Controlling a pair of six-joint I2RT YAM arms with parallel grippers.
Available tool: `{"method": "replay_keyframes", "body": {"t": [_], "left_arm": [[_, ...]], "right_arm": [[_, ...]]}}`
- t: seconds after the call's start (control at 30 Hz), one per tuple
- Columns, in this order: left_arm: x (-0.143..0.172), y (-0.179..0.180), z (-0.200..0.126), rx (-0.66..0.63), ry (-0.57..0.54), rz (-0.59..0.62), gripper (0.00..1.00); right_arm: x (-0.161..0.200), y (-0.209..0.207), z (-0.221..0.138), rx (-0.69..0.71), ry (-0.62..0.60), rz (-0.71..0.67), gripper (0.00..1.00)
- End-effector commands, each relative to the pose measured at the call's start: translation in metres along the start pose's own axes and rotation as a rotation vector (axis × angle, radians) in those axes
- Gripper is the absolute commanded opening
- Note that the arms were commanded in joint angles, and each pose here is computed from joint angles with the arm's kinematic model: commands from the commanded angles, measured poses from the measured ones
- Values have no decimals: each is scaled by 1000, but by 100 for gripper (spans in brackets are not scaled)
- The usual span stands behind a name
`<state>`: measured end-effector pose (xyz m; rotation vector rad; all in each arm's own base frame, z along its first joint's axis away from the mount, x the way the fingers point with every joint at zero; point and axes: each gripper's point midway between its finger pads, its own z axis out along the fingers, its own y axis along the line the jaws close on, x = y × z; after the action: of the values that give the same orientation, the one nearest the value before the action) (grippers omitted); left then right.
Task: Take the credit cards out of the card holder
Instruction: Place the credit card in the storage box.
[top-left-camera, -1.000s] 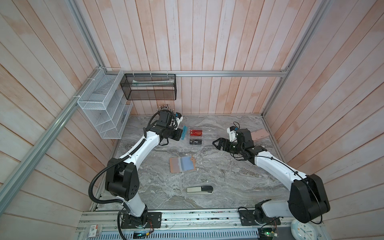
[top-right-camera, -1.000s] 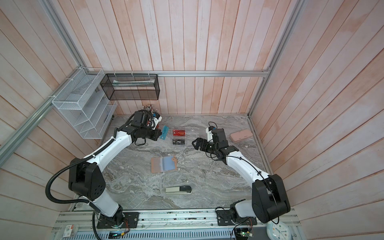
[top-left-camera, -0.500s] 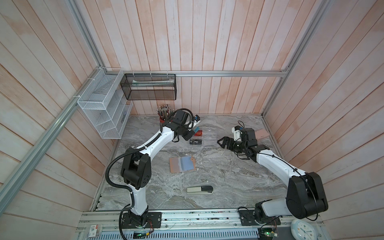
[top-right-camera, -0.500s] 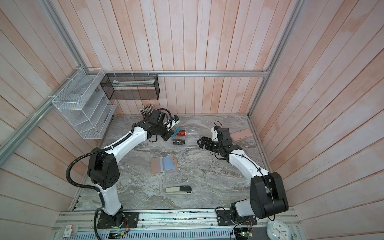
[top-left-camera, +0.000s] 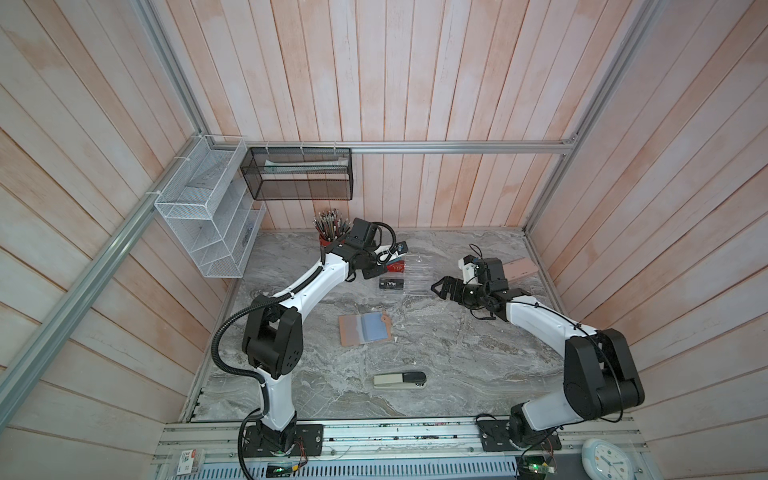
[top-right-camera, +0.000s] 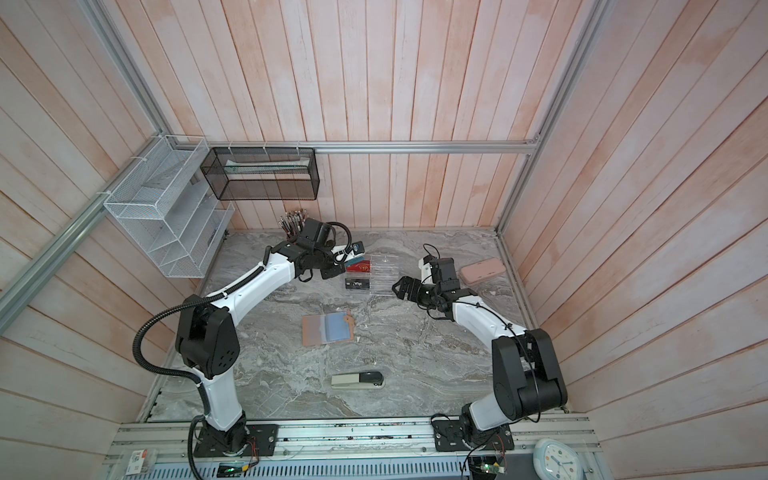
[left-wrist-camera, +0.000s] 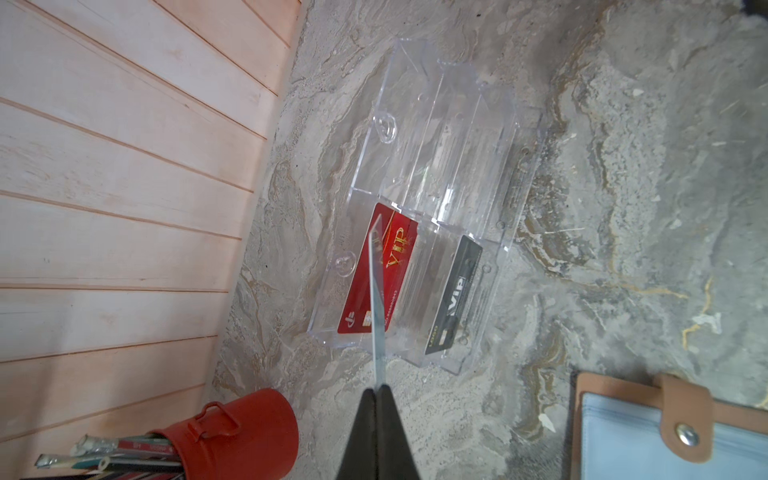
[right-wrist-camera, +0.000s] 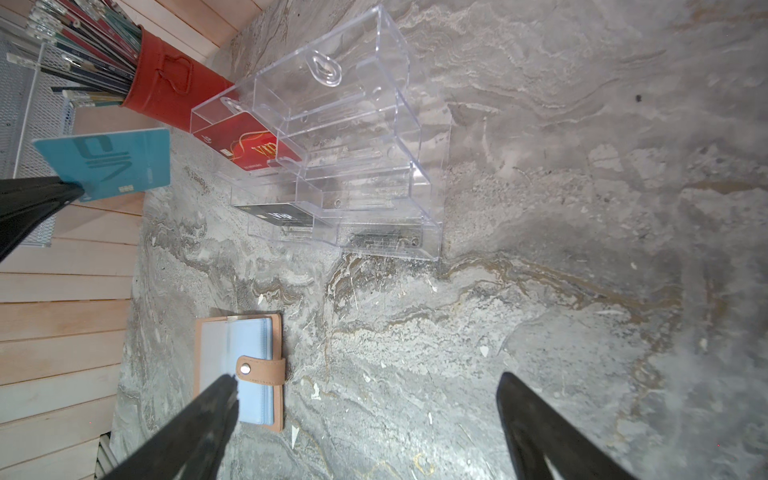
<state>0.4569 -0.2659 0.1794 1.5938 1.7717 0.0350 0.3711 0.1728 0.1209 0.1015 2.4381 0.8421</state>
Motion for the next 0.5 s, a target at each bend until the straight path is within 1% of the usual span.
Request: {"method": "replay_keyframes", "body": {"t": [0.0, 0.13, 0.23, 0.47], "left_arm": [[0, -7, 15, 26, -3, 89, 0], [5, -15, 23, 49, 4, 102, 0], [9, -16, 26, 43, 18, 122, 0], [8, -19, 33, 45, 23, 175, 0]], "right_arm": [[-7, 3, 5, -24, -2, -15, 98], [-10, 5, 9, -30, 1, -19, 98], [-13, 6, 10, -34, -1, -20, 98], [-12, 6, 12, -41, 0, -16, 98]]}}
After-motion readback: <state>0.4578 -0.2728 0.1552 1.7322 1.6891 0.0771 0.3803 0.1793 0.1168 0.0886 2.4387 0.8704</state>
